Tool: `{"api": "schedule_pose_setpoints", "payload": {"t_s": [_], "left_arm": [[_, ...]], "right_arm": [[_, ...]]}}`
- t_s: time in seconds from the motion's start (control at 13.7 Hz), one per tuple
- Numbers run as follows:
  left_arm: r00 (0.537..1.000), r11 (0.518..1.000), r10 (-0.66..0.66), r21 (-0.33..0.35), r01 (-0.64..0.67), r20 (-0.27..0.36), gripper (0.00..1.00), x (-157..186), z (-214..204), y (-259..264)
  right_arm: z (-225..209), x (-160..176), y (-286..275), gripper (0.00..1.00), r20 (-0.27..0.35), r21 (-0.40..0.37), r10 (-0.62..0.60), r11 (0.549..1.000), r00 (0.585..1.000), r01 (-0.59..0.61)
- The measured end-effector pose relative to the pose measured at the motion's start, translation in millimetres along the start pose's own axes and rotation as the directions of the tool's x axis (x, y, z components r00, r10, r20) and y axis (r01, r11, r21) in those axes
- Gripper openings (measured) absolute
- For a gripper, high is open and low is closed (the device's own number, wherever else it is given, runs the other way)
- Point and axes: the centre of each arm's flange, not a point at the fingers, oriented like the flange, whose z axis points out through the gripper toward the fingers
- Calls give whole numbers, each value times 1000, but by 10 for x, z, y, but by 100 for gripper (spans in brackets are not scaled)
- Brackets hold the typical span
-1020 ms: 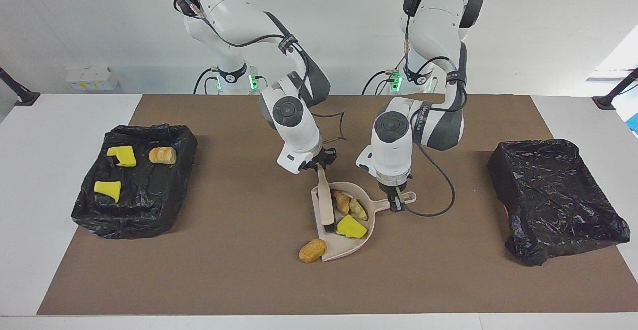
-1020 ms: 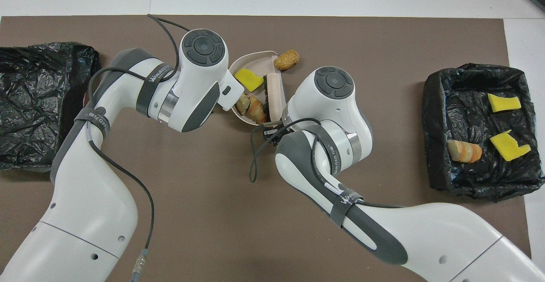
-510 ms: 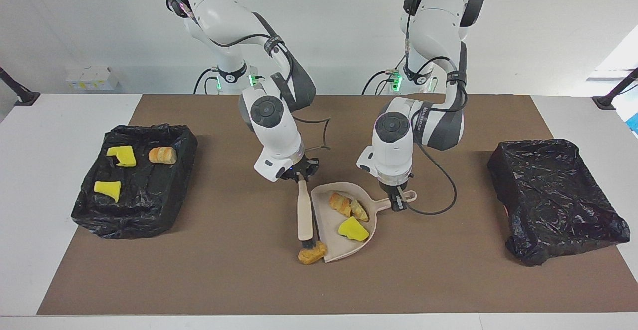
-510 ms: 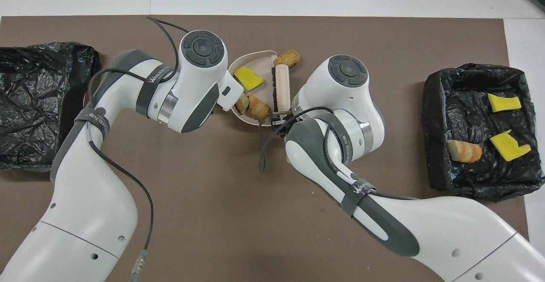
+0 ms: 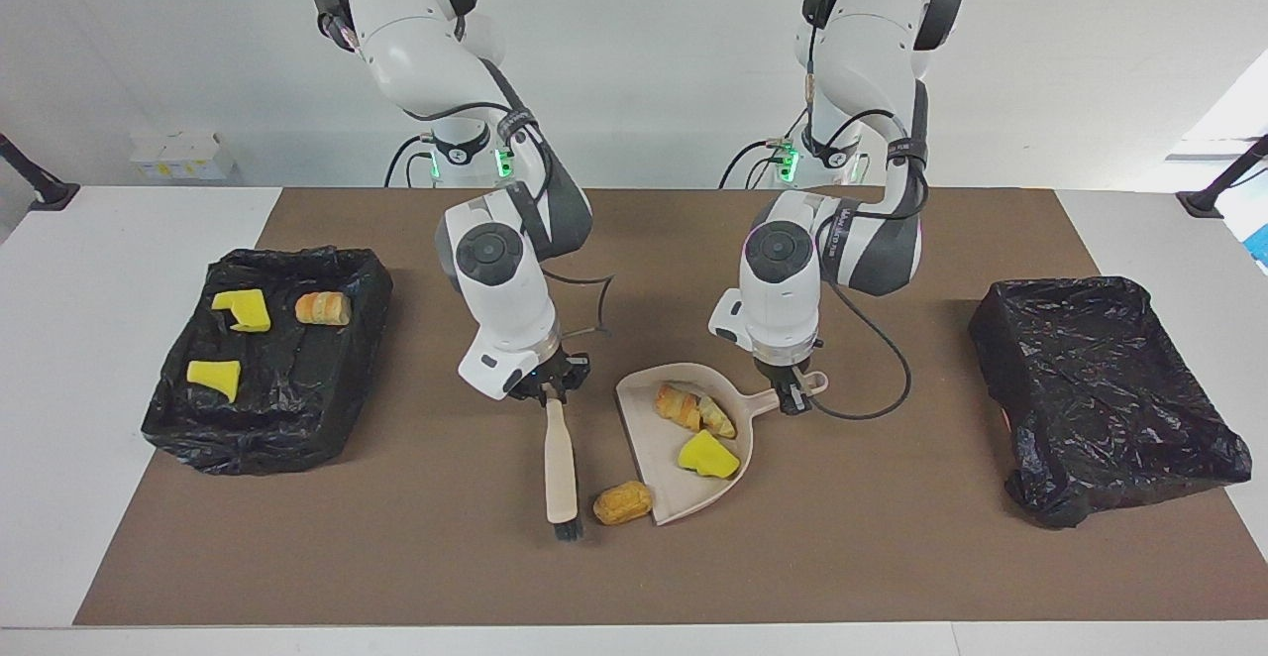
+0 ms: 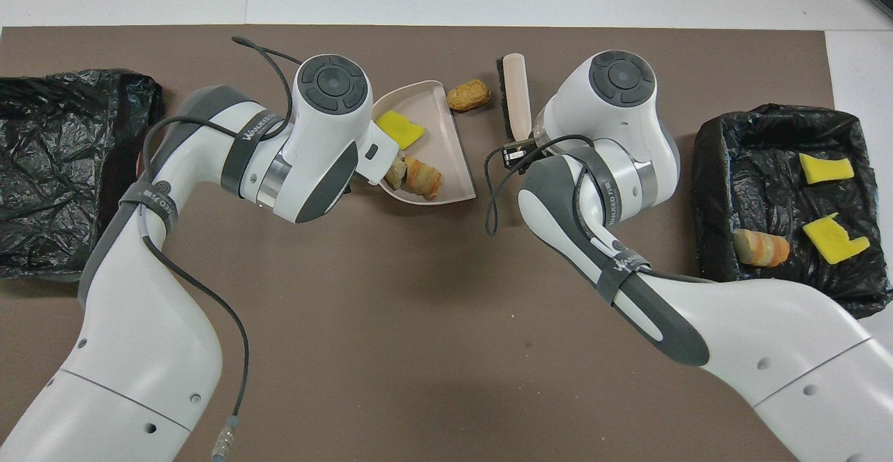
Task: Sweep and dump trash in bin
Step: 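Sweep the remaining chunks and sponge into the dustpan with the right gripper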
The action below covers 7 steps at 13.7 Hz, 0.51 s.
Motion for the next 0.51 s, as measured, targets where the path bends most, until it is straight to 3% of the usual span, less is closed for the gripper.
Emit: {"api": "schedule_pose_setpoints", "payload": {"t_s": [0.22,0.51], "left_arm": [[999,1000,-9,3,9,38,31,16,-26,63],[999,1000,-19,3,19,45,31,27,-29,87]], "right_arm": [[41,-33,-264,26,10,20,-32,999,999,32],[96,-257,-714,26,128,166,-33,986,991,12]]}}
